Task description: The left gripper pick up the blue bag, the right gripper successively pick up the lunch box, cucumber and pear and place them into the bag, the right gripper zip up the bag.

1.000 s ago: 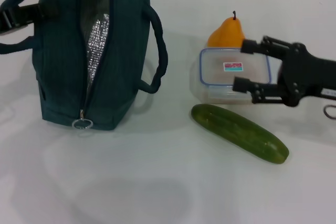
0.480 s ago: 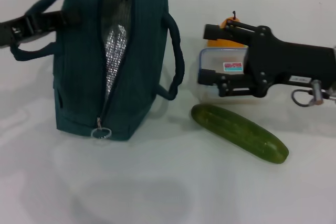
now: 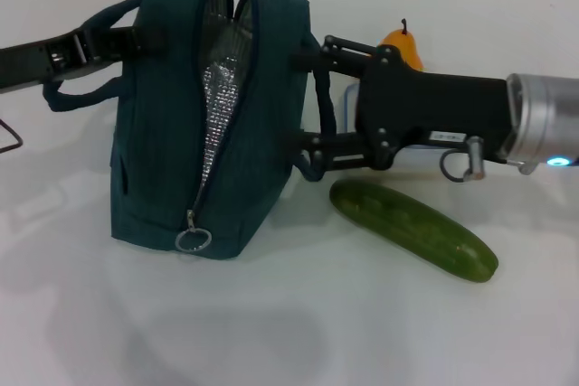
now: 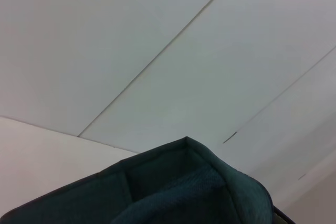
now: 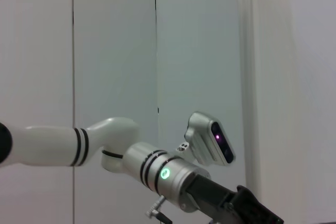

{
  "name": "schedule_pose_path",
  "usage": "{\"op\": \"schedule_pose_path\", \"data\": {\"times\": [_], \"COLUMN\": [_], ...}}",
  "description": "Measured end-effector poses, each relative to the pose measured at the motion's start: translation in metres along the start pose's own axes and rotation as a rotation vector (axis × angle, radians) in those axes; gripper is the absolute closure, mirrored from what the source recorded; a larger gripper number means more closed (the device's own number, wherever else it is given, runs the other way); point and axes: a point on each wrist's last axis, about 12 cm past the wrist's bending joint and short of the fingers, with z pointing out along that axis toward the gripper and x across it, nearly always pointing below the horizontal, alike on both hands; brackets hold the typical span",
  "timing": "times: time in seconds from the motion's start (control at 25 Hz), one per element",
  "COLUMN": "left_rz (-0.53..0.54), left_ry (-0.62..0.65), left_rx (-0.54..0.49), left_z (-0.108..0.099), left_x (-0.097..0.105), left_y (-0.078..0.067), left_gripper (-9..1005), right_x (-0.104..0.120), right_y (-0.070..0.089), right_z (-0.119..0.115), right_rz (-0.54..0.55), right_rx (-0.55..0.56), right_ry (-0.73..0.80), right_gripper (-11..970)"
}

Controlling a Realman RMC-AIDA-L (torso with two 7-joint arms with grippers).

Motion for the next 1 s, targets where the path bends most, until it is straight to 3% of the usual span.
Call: {"op": "schedule_pose_path", "data": {"times": [0.32, 1.0], "left_rz": [0.002, -0.005], "left_ry": [0.008, -0.05], "left_rx": [0.013, -0.016], "left_z": [0.005, -0.001], "left_x": [-0.001, -0.005], "left_y": [-0.001, 0.003], "left_gripper": [948, 949], "right_x": [-0.003, 0.041], "right_y": [-0.01, -0.006], "right_z": [0.014, 0.003], "right_rz": [-0.025, 0.072], "right_rx": [0.046, 0.2], "right_ry": [0.014, 0.199], "right_gripper": [79, 80]}}
